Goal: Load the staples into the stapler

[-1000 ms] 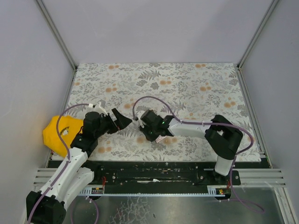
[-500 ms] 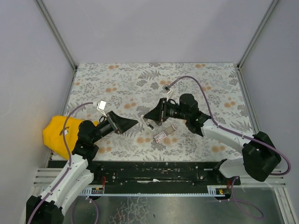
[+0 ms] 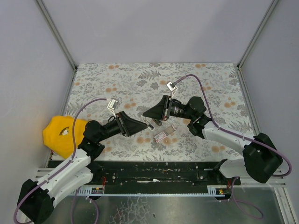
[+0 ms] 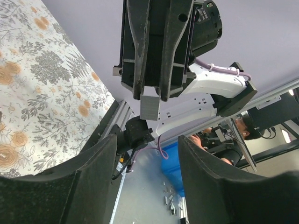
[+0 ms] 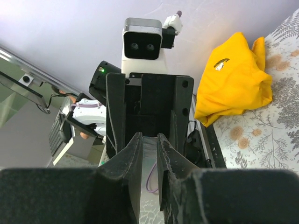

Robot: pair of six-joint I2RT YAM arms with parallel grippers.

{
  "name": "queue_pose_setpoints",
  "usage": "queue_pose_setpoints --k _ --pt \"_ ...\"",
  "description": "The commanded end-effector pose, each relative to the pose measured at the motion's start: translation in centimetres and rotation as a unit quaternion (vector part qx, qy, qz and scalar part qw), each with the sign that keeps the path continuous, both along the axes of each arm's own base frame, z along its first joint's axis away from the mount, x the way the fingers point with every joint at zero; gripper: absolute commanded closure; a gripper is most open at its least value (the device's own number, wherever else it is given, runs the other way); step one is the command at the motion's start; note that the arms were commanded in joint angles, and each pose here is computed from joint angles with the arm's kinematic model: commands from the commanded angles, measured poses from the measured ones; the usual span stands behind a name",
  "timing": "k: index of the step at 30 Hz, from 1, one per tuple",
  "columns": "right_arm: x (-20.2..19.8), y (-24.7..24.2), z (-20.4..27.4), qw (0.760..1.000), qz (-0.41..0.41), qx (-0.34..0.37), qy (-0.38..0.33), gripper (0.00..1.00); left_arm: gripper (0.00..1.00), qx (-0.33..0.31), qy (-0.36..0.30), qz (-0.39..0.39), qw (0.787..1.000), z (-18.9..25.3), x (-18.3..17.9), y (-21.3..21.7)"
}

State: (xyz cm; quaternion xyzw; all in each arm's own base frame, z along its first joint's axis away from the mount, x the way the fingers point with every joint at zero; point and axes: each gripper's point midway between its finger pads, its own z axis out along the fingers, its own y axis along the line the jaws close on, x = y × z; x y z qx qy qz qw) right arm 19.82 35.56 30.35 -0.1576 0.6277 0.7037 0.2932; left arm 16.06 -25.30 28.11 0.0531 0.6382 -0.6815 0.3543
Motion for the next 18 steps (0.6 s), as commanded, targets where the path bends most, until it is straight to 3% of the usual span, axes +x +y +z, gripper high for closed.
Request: queue_pose_setpoints --k 1,10,18 --pt "-1.5 -0.8 2.8 0.998 0.022 0.037 -0.04 0.79 0.47 -0.055 -0.051 0.005 0.997 4.6 -0.2 -0.1" --pt "-2.0 -1.0 2.6 0.998 0.031 0.033 -0.042 0.79 0.55 -0.072 -0.044 0.027 0.996 5.3 0.5 0.1" --pt "-2.2 -1.0 2.4 0.998 0.036 0.028 -0.042 0.79 0.69 -0.074 -0.037 0.039 0.996 5.4 1.0 0.1"
